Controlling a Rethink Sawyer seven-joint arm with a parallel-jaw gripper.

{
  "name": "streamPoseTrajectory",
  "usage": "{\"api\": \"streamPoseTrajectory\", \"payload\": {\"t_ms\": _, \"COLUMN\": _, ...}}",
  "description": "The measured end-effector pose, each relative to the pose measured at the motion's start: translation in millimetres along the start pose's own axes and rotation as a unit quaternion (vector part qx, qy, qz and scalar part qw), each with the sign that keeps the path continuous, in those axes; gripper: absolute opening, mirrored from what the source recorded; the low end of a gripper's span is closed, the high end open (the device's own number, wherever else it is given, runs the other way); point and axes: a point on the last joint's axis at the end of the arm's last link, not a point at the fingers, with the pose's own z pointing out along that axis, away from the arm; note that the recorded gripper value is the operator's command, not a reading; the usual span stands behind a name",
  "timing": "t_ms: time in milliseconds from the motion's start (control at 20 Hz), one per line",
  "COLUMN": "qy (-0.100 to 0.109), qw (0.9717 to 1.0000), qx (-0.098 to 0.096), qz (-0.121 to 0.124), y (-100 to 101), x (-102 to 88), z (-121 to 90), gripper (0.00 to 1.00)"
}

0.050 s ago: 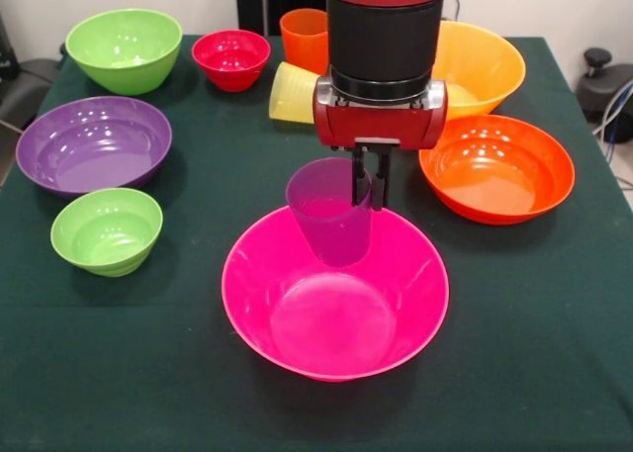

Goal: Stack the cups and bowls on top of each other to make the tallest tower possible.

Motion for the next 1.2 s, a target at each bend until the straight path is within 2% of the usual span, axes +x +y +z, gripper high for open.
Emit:
{"api": "streamPoseTrajectory", "payload": {"t_ms": 300, "qy": 0.002, "qw": 1.0, "qx": 0.002, "qz": 0.001, "y": 6.7, "x": 1.7, "z": -1.5, "gripper": 0.0}}
{"api": "streamPoseTrajectory", "payload": {"t_ms": 550, "qy": -0.004, "qw": 1.0, "qx": -0.003, "qz": 0.009, "y": 10.5, "x": -4.1, "z": -11.7, "gripper": 0.0}}
{"api": "streamPoseTrajectory", "payload": {"t_ms": 950, "qy": -0.02, "qw": 0.9995, "qx": 0.004, "qz": 0.025, "y": -2.2, "x": -17.4, "z": -37.2, "gripper": 0.0}}
{"api": "streamPoseTrajectory", "payload": {"t_ms": 1200, "qy": -0.026, "qw": 0.9992, "qx": 0.013, "qz": 0.029, "y": -11.6, "x": -19.9, "z": -44.7, "gripper": 0.0}}
